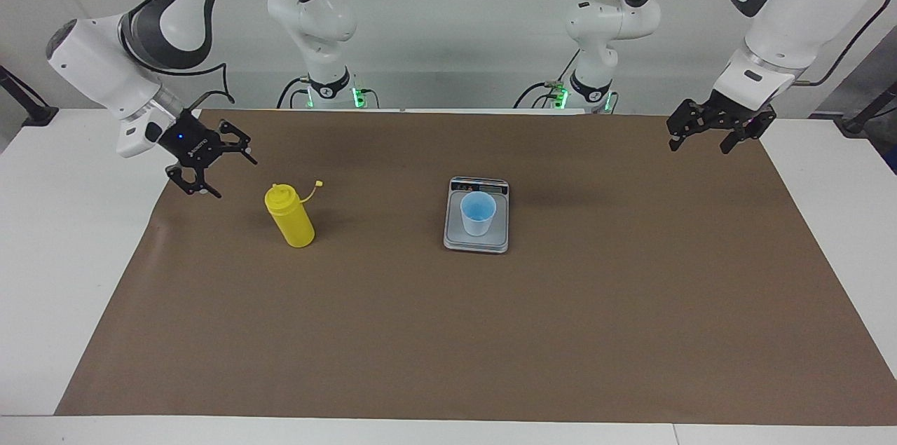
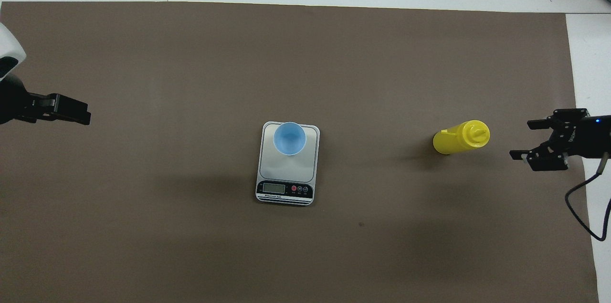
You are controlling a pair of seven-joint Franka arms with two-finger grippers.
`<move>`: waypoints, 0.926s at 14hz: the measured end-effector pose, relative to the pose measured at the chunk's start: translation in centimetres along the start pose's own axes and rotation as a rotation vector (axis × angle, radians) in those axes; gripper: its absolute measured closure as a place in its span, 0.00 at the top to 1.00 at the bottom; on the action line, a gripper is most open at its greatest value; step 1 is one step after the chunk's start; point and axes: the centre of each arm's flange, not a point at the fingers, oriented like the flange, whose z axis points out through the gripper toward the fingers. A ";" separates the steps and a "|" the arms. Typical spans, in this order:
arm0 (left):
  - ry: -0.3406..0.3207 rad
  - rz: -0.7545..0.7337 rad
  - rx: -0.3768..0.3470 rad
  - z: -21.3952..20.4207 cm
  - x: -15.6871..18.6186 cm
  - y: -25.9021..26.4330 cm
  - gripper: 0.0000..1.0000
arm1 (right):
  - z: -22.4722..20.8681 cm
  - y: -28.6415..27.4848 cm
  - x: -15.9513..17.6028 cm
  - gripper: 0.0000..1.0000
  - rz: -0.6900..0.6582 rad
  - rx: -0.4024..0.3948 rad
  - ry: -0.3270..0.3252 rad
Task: Pour seasoning into cup on scale with both arms
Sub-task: 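Reach the right gripper to the yellow bottle and grasp it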
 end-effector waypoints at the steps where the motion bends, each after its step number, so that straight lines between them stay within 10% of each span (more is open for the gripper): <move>1: -0.001 0.002 0.000 -0.7 -0.2 0.1 1.00 | 1.2 0.4 -1.1 1.00 -0.030 0.008 0.028; 13: 0.018 0.019 0.011 -2.5 -0.4 0.7 1.00 | 12.9 1.8 -4.2 1.00 -0.213 0.064 0.304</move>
